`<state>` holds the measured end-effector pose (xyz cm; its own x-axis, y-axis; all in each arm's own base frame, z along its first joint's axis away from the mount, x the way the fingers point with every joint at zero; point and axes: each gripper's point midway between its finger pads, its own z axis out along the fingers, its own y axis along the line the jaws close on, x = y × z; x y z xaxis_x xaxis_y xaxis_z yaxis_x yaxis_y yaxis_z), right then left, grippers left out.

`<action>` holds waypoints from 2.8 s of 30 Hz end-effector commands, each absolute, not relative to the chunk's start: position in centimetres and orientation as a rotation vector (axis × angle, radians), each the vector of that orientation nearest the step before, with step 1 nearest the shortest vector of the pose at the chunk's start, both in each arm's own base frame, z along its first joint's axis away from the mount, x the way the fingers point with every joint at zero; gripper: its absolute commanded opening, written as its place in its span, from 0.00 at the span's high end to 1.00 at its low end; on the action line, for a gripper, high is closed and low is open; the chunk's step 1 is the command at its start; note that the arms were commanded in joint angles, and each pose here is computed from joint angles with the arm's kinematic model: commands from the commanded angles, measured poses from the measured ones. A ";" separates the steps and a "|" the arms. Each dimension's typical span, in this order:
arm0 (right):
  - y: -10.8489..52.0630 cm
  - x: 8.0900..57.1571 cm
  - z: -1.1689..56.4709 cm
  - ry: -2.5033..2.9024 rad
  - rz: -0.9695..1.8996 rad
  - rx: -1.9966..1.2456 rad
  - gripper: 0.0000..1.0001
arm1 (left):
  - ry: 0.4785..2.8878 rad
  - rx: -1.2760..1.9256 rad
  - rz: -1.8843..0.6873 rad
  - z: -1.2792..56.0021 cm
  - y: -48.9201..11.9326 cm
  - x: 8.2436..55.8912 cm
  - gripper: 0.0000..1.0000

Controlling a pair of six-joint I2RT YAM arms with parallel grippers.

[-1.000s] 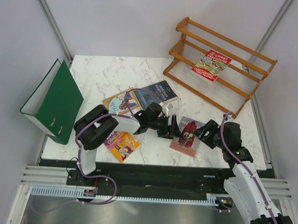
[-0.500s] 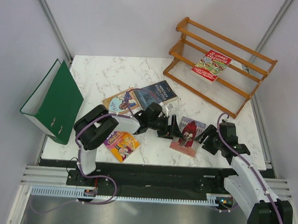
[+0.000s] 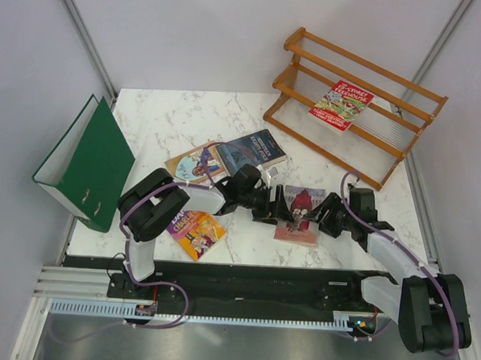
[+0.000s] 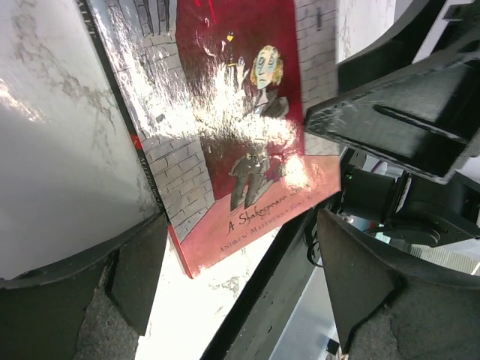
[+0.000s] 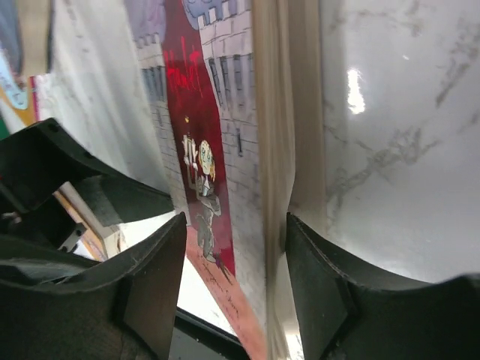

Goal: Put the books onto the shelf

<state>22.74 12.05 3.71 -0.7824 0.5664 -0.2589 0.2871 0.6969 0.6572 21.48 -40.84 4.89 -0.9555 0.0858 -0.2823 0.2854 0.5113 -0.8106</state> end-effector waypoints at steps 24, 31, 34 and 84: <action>14.8 24.9 13.9 2.133 1.118 0.399 1.00 | 2.404 0.173 -1.251 8.3 -37.8 23.4 0.12; 15.8 24.9 17.7 2.061 1.219 0.356 1.00 | 2.305 0.126 -1.338 9.5 -37.4 23.9 0.12; 16.2 24.6 18.1 2.067 1.260 0.343 1.00 | 2.232 0.133 -1.432 10.7 -38.0 23.7 0.13; 13.6 20.6 19.6 1.948 1.129 0.395 0.11 | 1.746 0.602 -1.999 24.0 -41.2 23.7 0.98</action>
<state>20.93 13.35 17.32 -0.6336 0.6027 -0.4851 -0.0733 0.5774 0.8132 23.54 -40.84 22.31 -0.8336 -0.0308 -0.5516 0.5524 -0.0589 -0.8315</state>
